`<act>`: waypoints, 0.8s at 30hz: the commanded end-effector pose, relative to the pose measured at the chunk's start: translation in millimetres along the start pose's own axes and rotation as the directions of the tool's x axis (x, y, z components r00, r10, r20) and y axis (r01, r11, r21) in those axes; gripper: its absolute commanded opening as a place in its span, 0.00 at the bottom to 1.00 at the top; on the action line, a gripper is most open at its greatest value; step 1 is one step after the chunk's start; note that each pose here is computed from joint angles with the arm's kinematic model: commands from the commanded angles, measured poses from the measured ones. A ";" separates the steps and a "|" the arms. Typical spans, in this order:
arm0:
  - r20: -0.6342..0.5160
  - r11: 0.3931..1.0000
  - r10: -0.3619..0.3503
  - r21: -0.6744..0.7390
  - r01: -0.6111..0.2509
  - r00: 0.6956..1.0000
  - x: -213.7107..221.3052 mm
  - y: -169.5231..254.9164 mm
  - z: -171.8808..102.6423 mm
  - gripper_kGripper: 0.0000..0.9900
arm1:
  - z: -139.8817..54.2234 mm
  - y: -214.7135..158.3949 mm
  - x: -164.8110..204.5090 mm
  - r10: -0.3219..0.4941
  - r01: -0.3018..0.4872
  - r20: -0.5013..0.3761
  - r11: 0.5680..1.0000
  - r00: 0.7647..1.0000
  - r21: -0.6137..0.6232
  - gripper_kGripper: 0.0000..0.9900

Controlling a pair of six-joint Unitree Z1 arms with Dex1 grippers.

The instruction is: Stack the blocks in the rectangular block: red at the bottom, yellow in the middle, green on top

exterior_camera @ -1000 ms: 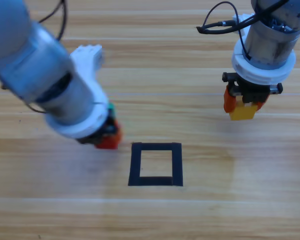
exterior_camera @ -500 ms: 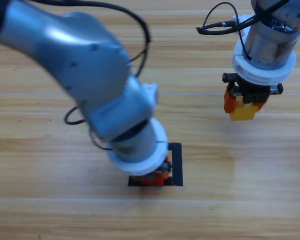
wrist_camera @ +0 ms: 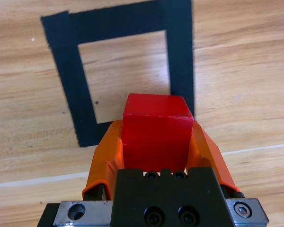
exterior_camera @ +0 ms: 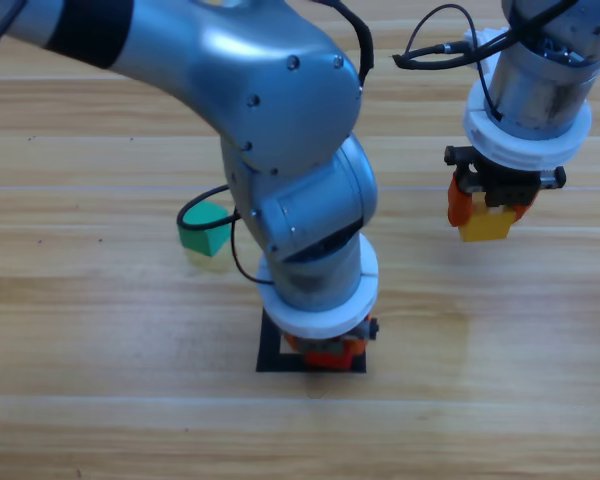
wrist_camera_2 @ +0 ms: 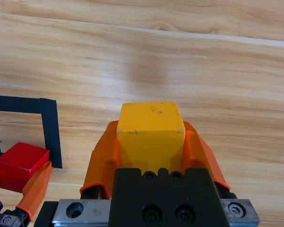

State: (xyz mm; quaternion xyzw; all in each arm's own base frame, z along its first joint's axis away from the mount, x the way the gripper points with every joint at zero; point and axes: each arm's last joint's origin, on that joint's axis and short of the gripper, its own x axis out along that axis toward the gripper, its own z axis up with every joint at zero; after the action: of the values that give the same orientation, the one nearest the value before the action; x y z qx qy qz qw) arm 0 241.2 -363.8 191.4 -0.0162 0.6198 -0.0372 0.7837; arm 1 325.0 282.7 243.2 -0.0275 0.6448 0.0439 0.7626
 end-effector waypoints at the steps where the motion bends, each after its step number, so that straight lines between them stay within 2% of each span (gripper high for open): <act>1: -0.025 0.998 0.061 0.017 -0.061 0.998 14.7 -4.3 -4.2 0.19 | -8.1 8.9 -12.0 0.011 -0.011 0.013 0.999 1.000 -0.040 0.00; 12: -0.003 0.995 0.069 -0.070 -0.069 0.998 11.9 0.2 5.2 0.19 | -6.4 10.9 -10.9 0.019 -0.019 0.011 0.999 1.000 -0.047 0.00; 19: 0.014 0.981 0.083 -0.179 -0.079 0.996 6.0 3.8 4.9 0.19 | -6.1 11.0 -11.2 0.020 -0.020 0.012 0.999 1.000 -0.048 0.00; 24: 0.014 0.978 0.083 -0.193 -0.079 0.996 7.8 1.7 6.2 0.19 | -6.6 10.7 -12.3 0.024 -0.023 0.011 0.999 1.000 -0.045 0.00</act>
State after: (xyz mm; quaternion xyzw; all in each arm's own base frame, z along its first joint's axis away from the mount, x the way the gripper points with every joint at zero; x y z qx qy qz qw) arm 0 244.1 -363.6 197.7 -0.0766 0.6106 0.0373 0.7873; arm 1 326.9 284.3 247.2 -0.0265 0.6399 0.0500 0.7664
